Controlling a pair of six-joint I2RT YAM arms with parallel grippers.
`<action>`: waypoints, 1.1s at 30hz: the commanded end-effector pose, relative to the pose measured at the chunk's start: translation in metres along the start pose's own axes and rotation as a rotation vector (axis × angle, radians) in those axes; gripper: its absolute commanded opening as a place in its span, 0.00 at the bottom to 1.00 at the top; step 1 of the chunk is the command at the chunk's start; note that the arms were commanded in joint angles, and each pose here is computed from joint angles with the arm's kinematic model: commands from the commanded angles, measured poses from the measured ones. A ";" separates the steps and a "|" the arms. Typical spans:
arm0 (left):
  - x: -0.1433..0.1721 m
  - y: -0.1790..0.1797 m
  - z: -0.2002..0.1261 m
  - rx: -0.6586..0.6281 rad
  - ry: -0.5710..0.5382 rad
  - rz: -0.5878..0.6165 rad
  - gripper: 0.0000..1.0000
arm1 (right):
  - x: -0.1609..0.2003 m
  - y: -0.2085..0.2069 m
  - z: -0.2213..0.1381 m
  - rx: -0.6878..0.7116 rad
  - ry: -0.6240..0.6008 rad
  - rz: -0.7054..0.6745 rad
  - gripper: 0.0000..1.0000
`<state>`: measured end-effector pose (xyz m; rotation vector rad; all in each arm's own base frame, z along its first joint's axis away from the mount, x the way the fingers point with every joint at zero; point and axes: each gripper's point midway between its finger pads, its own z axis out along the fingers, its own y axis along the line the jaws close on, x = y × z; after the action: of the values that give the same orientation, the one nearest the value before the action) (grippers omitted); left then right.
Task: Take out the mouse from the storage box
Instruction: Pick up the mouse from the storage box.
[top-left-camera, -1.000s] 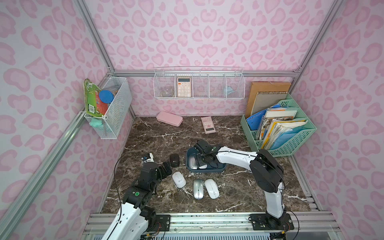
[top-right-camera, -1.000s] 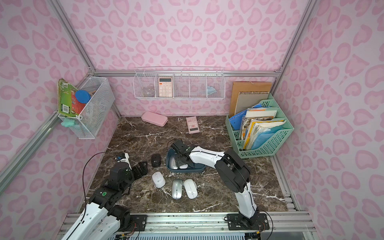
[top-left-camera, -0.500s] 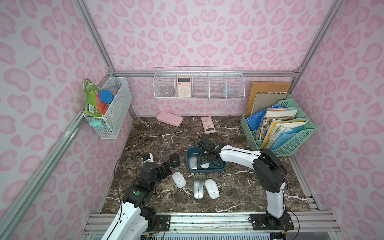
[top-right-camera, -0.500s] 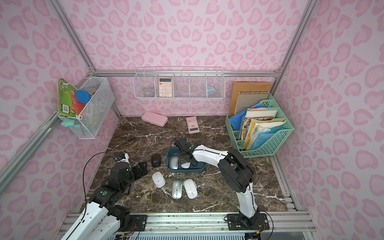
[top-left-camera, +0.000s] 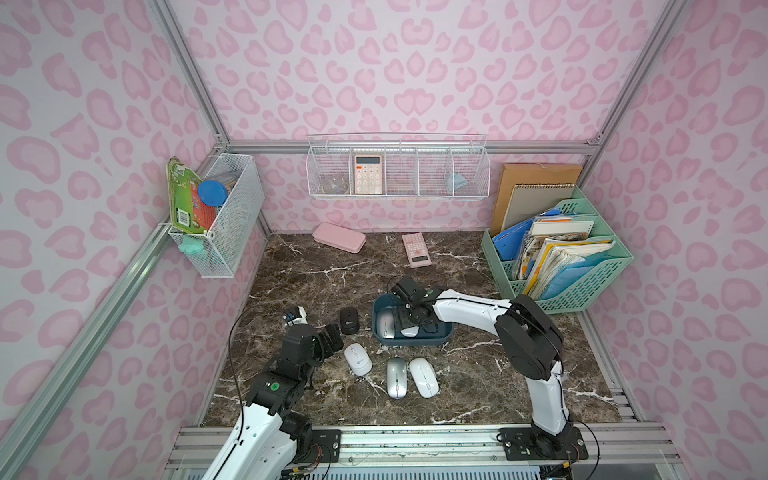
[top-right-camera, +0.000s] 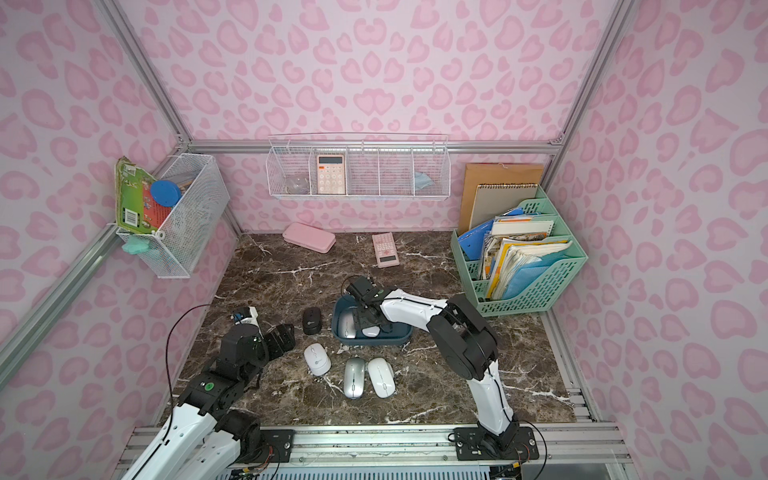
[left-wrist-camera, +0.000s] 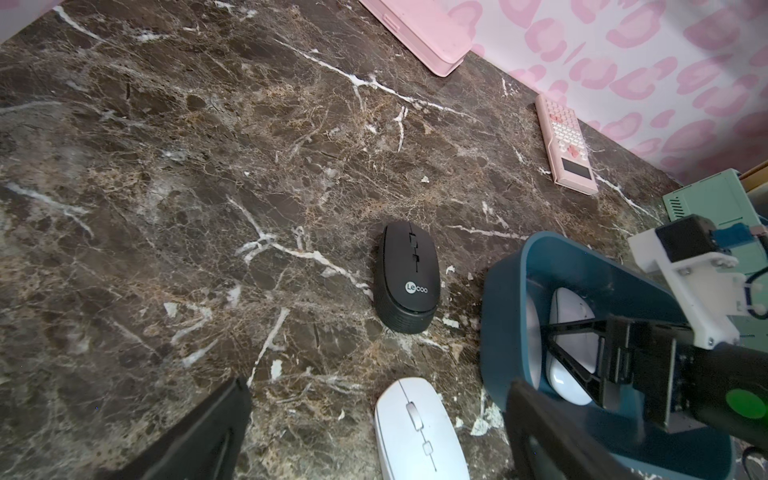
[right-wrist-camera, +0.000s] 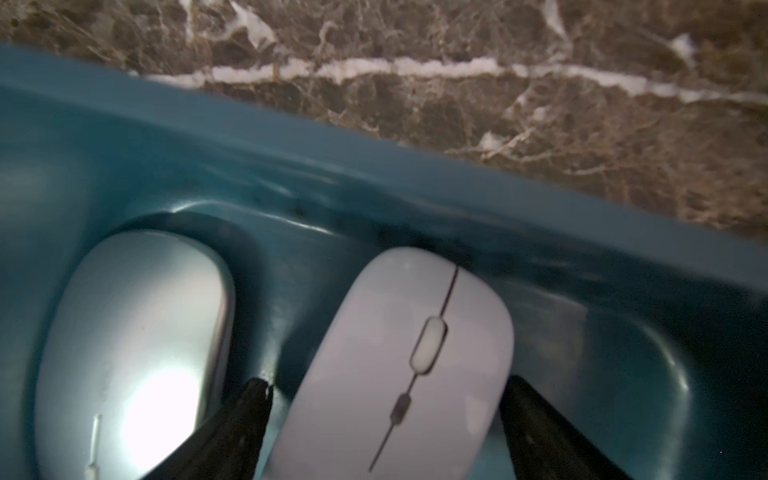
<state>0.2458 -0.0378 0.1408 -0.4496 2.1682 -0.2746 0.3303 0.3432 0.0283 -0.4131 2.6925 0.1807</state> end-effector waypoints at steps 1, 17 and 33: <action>-0.005 0.000 -0.001 -0.003 -0.019 0.001 0.99 | 0.002 0.004 -0.001 -0.005 0.011 0.010 0.85; -0.006 -0.001 -0.006 0.008 -0.029 -0.003 0.99 | -0.003 0.008 -0.008 0.017 -0.022 -0.034 0.58; -0.006 0.000 -0.004 0.000 -0.025 0.004 0.99 | -0.031 0.011 -0.063 -0.011 -0.142 -0.059 0.55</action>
<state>0.2451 -0.0375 0.1435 -0.4486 2.1567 -0.2775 0.3300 0.3533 0.0864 -0.4599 2.5658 0.2191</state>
